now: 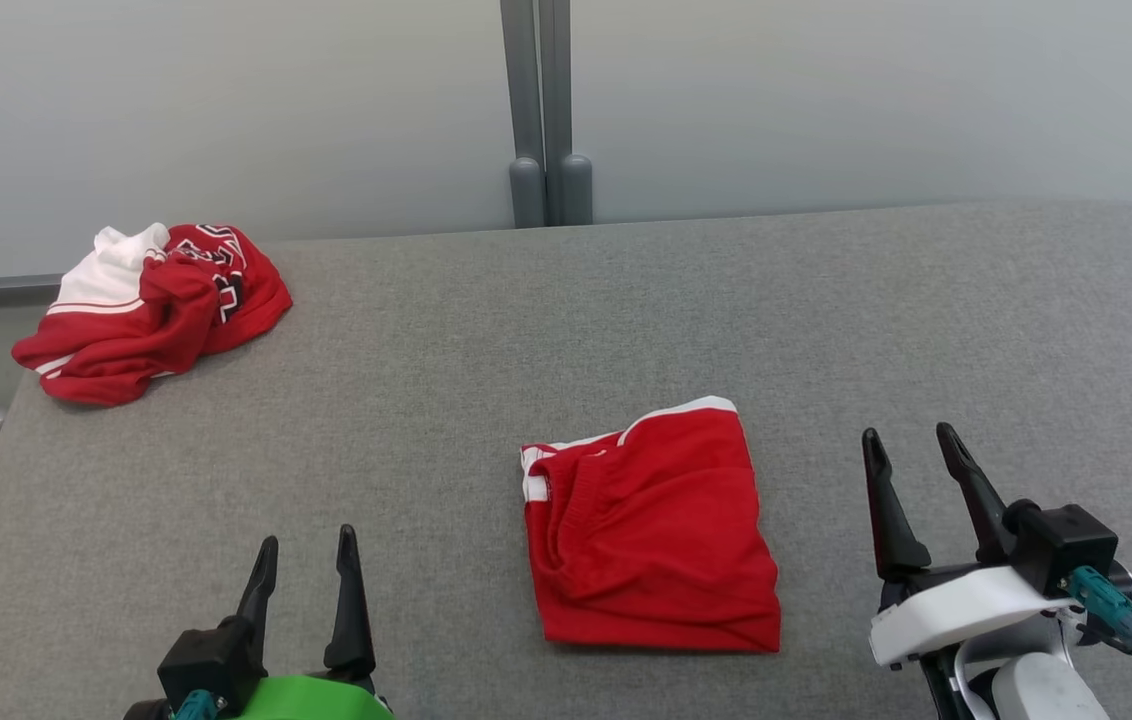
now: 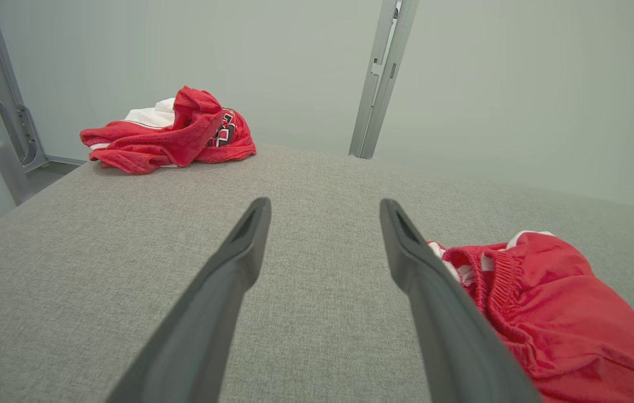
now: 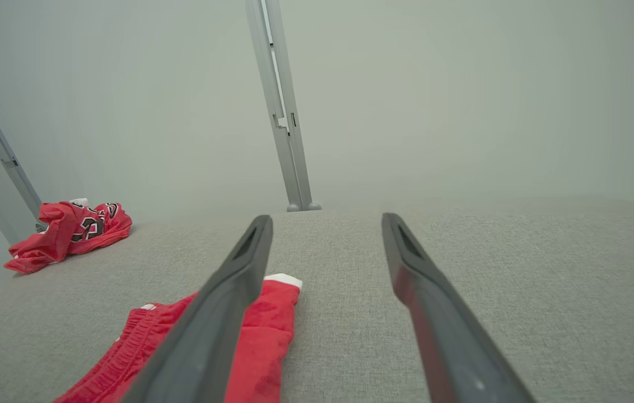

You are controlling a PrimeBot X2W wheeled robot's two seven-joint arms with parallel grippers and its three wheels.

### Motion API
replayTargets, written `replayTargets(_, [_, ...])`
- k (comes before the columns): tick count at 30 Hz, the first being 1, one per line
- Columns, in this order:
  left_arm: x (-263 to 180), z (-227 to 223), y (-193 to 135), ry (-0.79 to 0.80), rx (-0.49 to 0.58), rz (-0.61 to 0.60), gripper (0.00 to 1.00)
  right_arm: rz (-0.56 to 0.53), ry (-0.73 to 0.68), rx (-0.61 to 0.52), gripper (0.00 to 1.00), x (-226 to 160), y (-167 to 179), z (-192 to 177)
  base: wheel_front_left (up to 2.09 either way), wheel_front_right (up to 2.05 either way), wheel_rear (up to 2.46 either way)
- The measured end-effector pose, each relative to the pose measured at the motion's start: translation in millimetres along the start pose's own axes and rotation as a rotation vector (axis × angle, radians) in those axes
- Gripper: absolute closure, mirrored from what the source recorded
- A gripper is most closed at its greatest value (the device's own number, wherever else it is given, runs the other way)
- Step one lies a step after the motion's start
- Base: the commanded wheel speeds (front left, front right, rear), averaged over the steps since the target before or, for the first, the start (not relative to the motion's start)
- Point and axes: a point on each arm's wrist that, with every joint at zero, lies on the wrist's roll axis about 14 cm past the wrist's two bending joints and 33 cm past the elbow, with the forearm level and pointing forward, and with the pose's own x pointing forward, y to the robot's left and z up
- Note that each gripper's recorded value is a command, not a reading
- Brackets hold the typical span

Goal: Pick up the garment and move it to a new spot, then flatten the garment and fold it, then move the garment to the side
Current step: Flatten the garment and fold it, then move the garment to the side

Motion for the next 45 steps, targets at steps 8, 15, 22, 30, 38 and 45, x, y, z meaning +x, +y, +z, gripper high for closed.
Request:
replayTargets(8, [-2.4,-0.1,1.6,-0.001,0.005,0.0,0.0,-0.03,0.033,0.032,0.0,-11.6,-6.8,-10.8,0.0,0.0,0.0])
replayTargets(15, [-3.0,-0.1,2.4,-0.003,0.021,-0.001,0.0,-0.029,0.053,0.035,0.0,-12.2,-6.0,-17.2,0.0,0.0,0.0])
replayTargets(22, [-3.8,-1.1,3.5,-0.001,0.023,0.003,0.0,-0.026,0.066,0.037,0.0,-12.0,-5.0,-21.1,0.0,0.0,0.0])
replayTargets(30, [-5.1,-3.8,5.5,0.007,0.022,0.01,0.0,-0.035,0.12,0.002,0.0,2.4,-11.8,-29.8,0.0,0.0,0.0])
replayTargets(38, [-11.7,-9.3,18.2,0.024,0.016,0.056,0.0,0.041,0.418,0.022,0.0,28.7,6.0,-69.1,0.0,0.0,0.0])
replayTargets(45, [-13.6,-7.2,36.2,0.019,0.013,0.119,0.0,0.102,0.64,0.031,0.0,33.1,16.5,-112.3,0.0,0.0,0.0])
